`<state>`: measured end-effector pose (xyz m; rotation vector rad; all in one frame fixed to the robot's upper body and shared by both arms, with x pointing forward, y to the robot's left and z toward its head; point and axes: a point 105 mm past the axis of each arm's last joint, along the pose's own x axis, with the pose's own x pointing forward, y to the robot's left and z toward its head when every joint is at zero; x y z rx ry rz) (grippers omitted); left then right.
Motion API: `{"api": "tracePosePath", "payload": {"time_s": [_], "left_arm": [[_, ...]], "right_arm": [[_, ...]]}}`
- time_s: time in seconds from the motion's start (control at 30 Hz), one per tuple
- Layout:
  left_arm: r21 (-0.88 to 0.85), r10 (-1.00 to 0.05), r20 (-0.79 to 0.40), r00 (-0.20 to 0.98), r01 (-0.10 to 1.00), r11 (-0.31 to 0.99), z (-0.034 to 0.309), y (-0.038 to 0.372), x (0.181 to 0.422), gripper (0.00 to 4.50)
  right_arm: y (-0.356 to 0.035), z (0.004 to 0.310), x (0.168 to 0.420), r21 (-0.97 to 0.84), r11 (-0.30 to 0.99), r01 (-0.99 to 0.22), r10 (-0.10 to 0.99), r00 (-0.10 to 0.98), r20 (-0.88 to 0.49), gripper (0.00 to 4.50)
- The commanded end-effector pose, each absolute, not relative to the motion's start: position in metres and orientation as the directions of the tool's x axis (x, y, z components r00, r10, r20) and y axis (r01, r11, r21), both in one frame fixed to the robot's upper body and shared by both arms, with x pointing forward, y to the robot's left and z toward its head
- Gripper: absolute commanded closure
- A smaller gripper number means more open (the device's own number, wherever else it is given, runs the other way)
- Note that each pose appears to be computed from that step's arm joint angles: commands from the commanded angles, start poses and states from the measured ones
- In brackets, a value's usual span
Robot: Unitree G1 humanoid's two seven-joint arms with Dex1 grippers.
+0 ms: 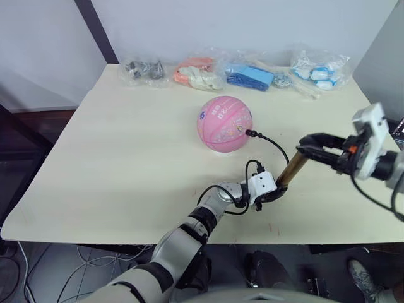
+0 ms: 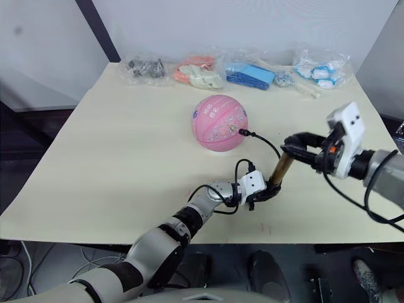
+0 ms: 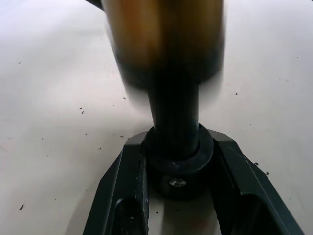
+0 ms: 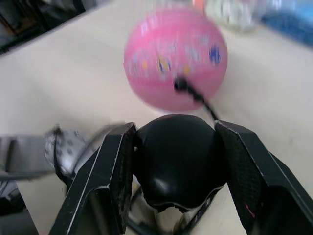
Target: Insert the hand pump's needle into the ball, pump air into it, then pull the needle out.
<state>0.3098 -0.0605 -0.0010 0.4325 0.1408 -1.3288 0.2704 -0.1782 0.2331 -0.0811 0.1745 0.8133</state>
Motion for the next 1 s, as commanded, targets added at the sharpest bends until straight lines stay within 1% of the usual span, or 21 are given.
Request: {"api": "tracePosePath", "payload": {"time_s": [0.03,0.1,0.17,0.2,0.3,0.37,0.5,0.57,0.7,0.8,0.93,1.0], "left_arm": [[0.120,-0.825,-0.521,0.219,0.976,0.183,-0.053,-0.025,0.293,3.36],[0.119,-0.825,-0.521,0.218,0.976,0.183,-0.054,-0.025,0.293,3.36],[0.118,-0.825,-0.520,0.220,0.975,0.186,-0.054,-0.025,0.293,3.36],[0.117,-0.825,-0.520,0.221,0.975,0.187,-0.054,-0.025,0.293,3.36],[0.114,-0.826,-0.519,0.220,0.975,0.188,-0.054,-0.026,0.292,3.36],[0.113,-0.826,-0.519,0.221,0.975,0.190,-0.054,-0.026,0.292,3.36],[0.111,-0.825,-0.520,0.221,0.975,0.191,-0.055,-0.025,0.292,3.36],[0.111,-0.824,-0.521,0.221,0.975,0.191,-0.055,-0.025,0.292,3.36],[0.111,-0.823,-0.522,0.223,0.975,0.194,-0.055,-0.024,0.292,3.36],[0.111,-0.823,-0.523,0.224,0.975,0.194,-0.056,-0.023,0.292,3.36],[0.112,-0.821,-0.525,0.224,0.974,0.194,-0.056,-0.021,0.292,3.36],[0.113,-0.821,-0.525,0.224,0.974,0.194,-0.056,-0.021,0.293,3.36]], "right_arm": [[-0.196,0.288,0.271,-0.118,0.746,-0.655,0.654,0.754,-0.057,2.44],[-0.196,0.304,0.269,-0.138,0.743,-0.655,0.657,0.753,-0.031,2.44],[-0.198,0.332,0.266,-0.173,0.736,-0.655,0.667,0.745,0.017,2.44],[-0.198,0.341,0.264,-0.181,0.733,-0.655,0.670,0.742,0.029,2.44],[-0.201,0.347,0.264,-0.181,0.738,-0.651,0.666,0.746,0.033,2.44],[-0.201,0.339,0.265,-0.171,0.738,-0.653,0.664,0.748,0.007,2.44],[-0.201,0.305,0.271,-0.132,0.744,-0.655,0.651,0.755,-0.076,2.44],[-0.203,0.282,0.274,-0.095,0.756,-0.648,0.639,0.762,-0.111,2.44],[-0.196,0.221,0.276,-0.012,0.760,-0.650,0.633,0.745,-0.210,2.44],[-0.190,0.184,0.275,0.023,0.760,-0.650,0.631,0.728,-0.268,2.44],[-0.182,0.116,0.272,0.106,0.758,-0.643,0.626,0.674,-0.391,2.44],[-0.177,0.094,0.268,0.139,0.751,-0.646,0.634,0.646,-0.424,2.44]]}}
